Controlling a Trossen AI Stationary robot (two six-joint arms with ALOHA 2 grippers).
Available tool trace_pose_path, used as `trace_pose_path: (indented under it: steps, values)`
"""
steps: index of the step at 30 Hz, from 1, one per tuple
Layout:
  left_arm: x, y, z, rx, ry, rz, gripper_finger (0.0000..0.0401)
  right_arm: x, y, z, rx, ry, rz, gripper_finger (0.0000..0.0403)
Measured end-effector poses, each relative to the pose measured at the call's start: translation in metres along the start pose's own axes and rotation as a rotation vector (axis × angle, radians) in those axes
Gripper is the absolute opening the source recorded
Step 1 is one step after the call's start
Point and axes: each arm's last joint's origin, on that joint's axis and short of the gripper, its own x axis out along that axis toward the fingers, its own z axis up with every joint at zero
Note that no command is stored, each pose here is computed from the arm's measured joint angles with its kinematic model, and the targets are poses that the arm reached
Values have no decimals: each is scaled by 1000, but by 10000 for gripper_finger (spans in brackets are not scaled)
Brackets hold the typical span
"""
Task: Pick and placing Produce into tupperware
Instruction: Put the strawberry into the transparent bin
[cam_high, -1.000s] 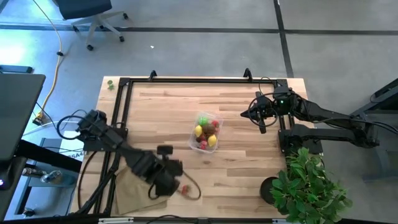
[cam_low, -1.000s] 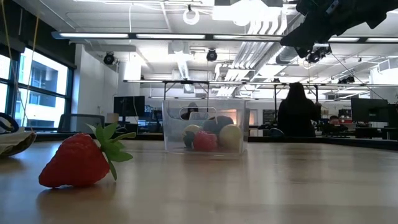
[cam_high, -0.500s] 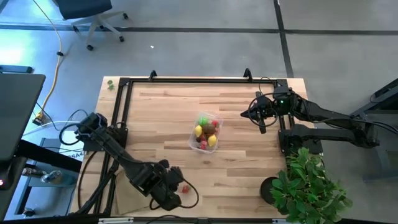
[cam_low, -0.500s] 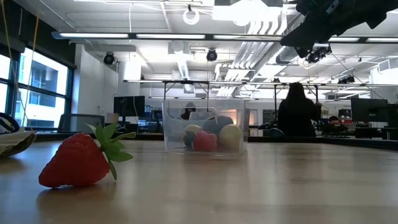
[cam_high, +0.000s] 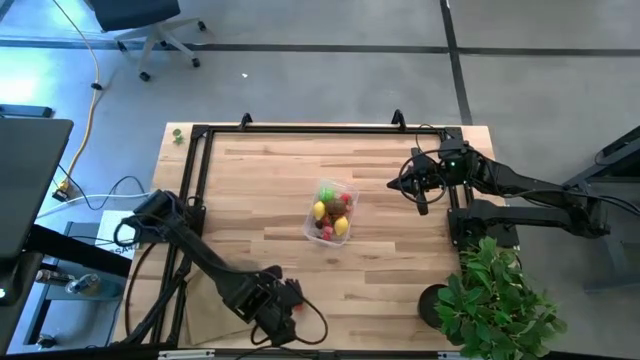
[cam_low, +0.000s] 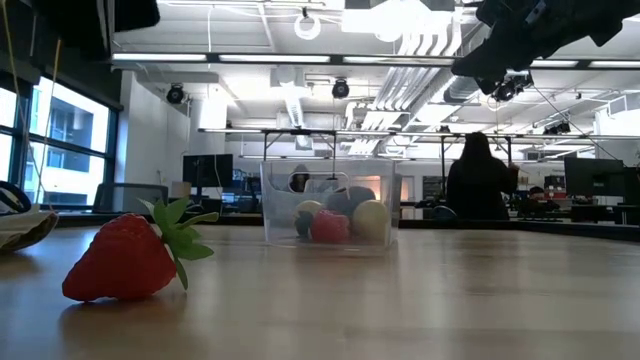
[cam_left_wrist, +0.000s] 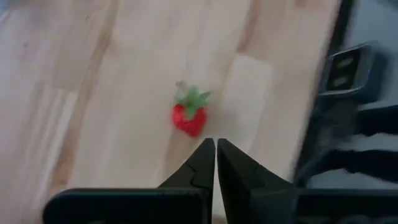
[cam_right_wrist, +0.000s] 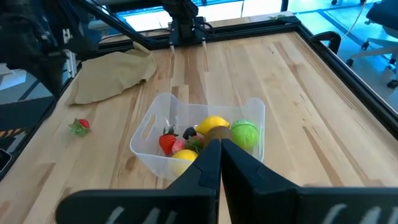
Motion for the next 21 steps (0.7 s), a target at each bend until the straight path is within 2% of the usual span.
trace_pose_path:
  steps: [4, 11, 15, 21]
  values:
    - [5, 1, 3, 29, 7, 1, 32, 0, 0, -1, 3, 7, 0, 5]
    - [18, 2, 1, 13, 39, 26, 119, 0, 0, -1, 6, 14, 1, 5]
    - [26, 1, -2, -10, 49, 41, 154, 0, 0, -2, 6, 15, 2, 5]
    - [42, -2, -6, -148, 58, 65, 183, 0, 0, -3, 11, 28, 2, 5]
